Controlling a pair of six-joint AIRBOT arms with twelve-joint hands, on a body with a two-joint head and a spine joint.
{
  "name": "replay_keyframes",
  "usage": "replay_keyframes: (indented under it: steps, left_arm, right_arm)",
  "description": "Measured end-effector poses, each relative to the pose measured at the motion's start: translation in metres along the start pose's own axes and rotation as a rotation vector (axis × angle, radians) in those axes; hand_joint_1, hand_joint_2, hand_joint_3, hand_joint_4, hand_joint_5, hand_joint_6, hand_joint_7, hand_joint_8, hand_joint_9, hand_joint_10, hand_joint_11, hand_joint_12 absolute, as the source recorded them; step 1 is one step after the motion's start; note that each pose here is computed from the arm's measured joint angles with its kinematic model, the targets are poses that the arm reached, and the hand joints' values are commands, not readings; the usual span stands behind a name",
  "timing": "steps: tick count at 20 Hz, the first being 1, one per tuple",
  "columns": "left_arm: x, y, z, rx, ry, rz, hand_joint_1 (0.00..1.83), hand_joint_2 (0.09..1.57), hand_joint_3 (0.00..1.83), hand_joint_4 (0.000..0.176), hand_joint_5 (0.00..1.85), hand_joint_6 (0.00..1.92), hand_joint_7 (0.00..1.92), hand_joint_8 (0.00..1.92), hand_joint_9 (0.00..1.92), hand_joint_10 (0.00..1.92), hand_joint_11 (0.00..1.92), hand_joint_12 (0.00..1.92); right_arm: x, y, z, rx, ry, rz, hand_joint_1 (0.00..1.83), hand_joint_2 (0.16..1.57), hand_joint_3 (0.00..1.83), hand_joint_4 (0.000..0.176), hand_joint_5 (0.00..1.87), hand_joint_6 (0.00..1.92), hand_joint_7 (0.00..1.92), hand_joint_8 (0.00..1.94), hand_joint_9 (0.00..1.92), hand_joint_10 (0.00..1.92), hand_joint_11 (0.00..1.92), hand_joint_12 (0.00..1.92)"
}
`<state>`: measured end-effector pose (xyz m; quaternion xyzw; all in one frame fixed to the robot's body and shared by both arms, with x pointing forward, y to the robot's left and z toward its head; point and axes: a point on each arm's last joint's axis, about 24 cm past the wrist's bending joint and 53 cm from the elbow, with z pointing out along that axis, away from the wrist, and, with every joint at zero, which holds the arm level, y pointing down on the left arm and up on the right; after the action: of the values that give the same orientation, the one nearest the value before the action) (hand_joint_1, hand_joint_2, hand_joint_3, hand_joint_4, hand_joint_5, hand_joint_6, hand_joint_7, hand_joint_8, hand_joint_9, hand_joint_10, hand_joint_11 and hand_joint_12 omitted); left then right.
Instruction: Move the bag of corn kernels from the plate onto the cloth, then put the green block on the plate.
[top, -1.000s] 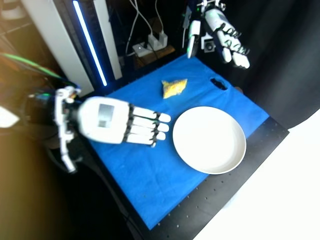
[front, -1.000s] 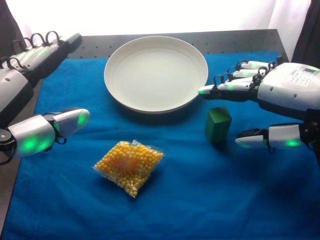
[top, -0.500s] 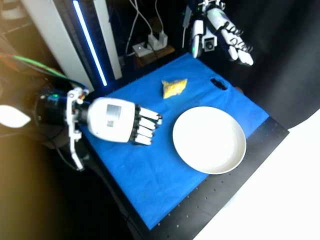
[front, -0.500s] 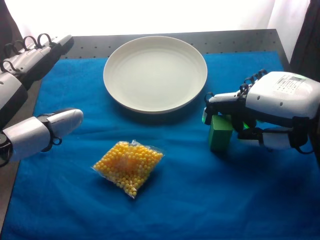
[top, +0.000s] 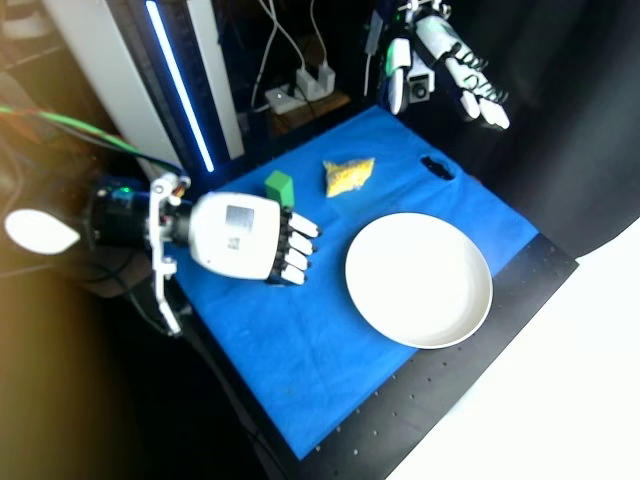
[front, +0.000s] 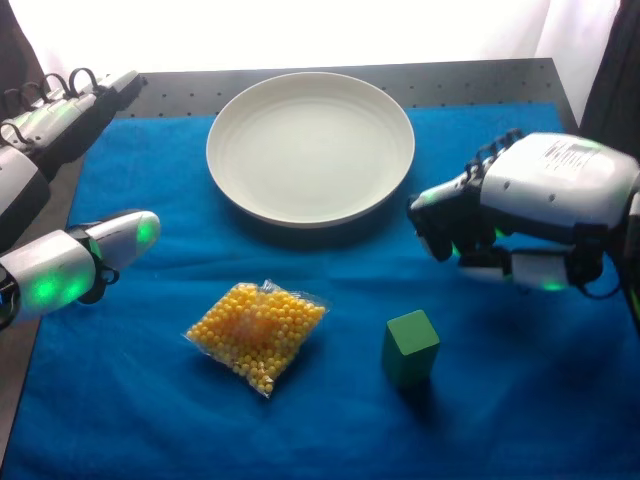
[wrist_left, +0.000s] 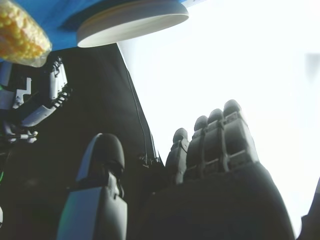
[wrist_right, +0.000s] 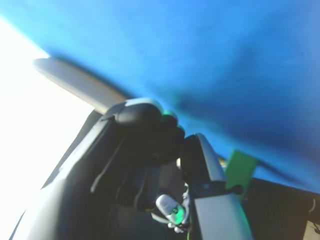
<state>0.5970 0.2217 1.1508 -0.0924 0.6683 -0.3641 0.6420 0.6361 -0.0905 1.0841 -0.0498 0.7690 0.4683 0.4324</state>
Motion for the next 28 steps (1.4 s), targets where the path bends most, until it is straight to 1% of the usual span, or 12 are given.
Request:
replay_keyframes:
  steps: [4, 6, 8, 13, 16, 19, 20, 22, 24, 25, 27, 28]
  left_arm:
    - [-0.001, 0.000, 0.000, 0.000, -0.003, 0.000, 0.49, 1.29, 0.00, 0.107, 0.02, 0.00, 0.00, 0.00, 0.00, 0.00, 0.00, 0.00]
    - [-0.001, 0.001, 0.000, -0.004, -0.005, -0.001, 0.48, 1.29, 0.00, 0.129, 0.02, 0.00, 0.00, 0.00, 0.00, 0.00, 0.00, 0.00]
    - [-0.002, 0.002, 0.000, -0.010, -0.008, -0.003, 0.49, 1.29, 0.00, 0.131, 0.03, 0.01, 0.00, 0.00, 0.00, 0.00, 0.00, 0.00]
    - [0.002, 0.004, -0.001, -0.016, -0.001, -0.009, 0.55, 1.28, 0.00, 0.121, 0.04, 0.01, 0.00, 0.00, 0.00, 0.00, 0.00, 0.00]
    - [0.004, 0.004, -0.001, -0.015, -0.003, -0.013, 0.52, 1.27, 0.00, 0.152, 0.03, 0.00, 0.00, 0.00, 0.00, 0.00, 0.00, 0.00]
    - [0.009, 0.007, -0.001, -0.022, 0.008, -0.019, 0.48, 1.28, 0.00, 0.113, 0.04, 0.00, 0.00, 0.00, 0.00, 0.00, 0.00, 0.00]
    - [0.009, 0.006, 0.000, -0.021, 0.010, -0.019, 0.48, 1.27, 0.00, 0.118, 0.05, 0.01, 0.00, 0.00, 0.00, 0.00, 0.00, 0.00]
    - [0.009, 0.008, 0.000, -0.022, 0.006, -0.016, 0.50, 1.28, 0.00, 0.100, 0.06, 0.01, 0.00, 0.00, 0.00, 0.00, 0.00, 0.00]
    - [0.009, 0.010, 0.001, -0.029, 0.005, -0.027, 0.52, 1.28, 0.00, 0.095, 0.07, 0.01, 0.00, 0.00, 0.00, 0.00, 0.00, 0.00]
    - [0.010, 0.010, 0.001, -0.027, 0.004, -0.029, 0.51, 1.28, 0.00, 0.090, 0.07, 0.01, 0.00, 0.00, 0.00, 0.00, 0.00, 0.00]
    - [0.013, 0.011, 0.001, -0.030, 0.010, -0.036, 0.49, 1.29, 0.00, 0.107, 0.06, 0.00, 0.00, 0.00, 0.00, 0.00, 0.00, 0.00]
    - [0.013, 0.011, 0.001, -0.032, 0.012, -0.037, 0.49, 1.29, 0.00, 0.097, 0.06, 0.00, 0.00, 0.00, 0.00, 0.00, 0.00, 0.00]
  right_arm:
    - [-0.021, 0.021, 0.002, -0.059, -0.023, -0.022, 1.19, 1.27, 0.00, 0.000, 0.60, 1.42, 0.82, 1.46, 0.80, 1.55, 0.73, 1.83]
    - [-0.040, 0.038, 0.004, -0.105, -0.055, -0.049, 1.11, 1.31, 0.01, 0.001, 0.62, 1.53, 0.66, 1.53, 0.60, 1.53, 0.53, 1.87]
    - [-0.058, 0.053, 0.008, -0.144, -0.087, -0.080, 1.15, 1.29, 0.00, 0.000, 0.65, 1.45, 0.69, 1.53, 0.71, 1.59, 0.74, 1.86]
    - [-0.090, 0.067, 0.044, -0.166, -0.118, -0.111, 1.15, 1.26, 0.00, 0.000, 0.68, 1.38, 0.76, 1.44, 0.68, 1.26, 0.52, 1.75]
    - [-0.080, 0.059, 0.073, -0.146, -0.084, -0.074, 1.15, 1.26, 0.00, 0.000, 0.67, 1.42, 0.78, 1.37, 0.69, 1.19, 0.49, 1.70]
    - [-0.086, 0.061, 0.099, -0.114, -0.086, -0.104, 1.33, 1.24, 0.00, 0.000, 0.61, 1.41, 0.73, 1.34, 0.78, 1.48, 0.65, 1.55]
    - [-0.087, 0.061, 0.106, -0.107, -0.090, -0.104, 1.15, 1.30, 0.00, 0.000, 0.65, 1.49, 0.62, 1.51, 0.55, 1.29, 0.44, 1.63]
    - [-0.076, 0.053, 0.122, -0.065, -0.064, -0.128, 1.15, 1.28, 0.00, 0.000, 0.63, 1.42, 0.77, 1.44, 0.72, 1.19, 0.65, 1.64]
    - [-0.059, 0.047, 0.140, -0.019, -0.029, -0.146, 1.33, 1.23, 0.00, 0.000, 0.61, 1.43, 0.76, 1.27, 0.81, 1.44, 0.71, 1.53]
    - [-0.054, 0.044, 0.146, -0.004, -0.020, -0.148, 1.19, 1.29, 0.00, 0.000, 0.50, 1.59, 0.78, 1.36, 0.76, 1.17, 0.66, 1.56]
    - [-0.047, 0.041, 0.153, 0.021, -0.008, -0.153, 0.96, 1.25, 0.00, 0.000, 0.18, 0.44, 0.36, 0.29, 0.33, 0.61, 0.09, 1.55]
    - [-0.045, 0.036, 0.155, 0.044, -0.002, -0.154, 0.88, 1.21, 0.00, 0.000, 0.05, 0.16, 0.14, 0.08, 0.07, 0.26, 0.02, 0.90]
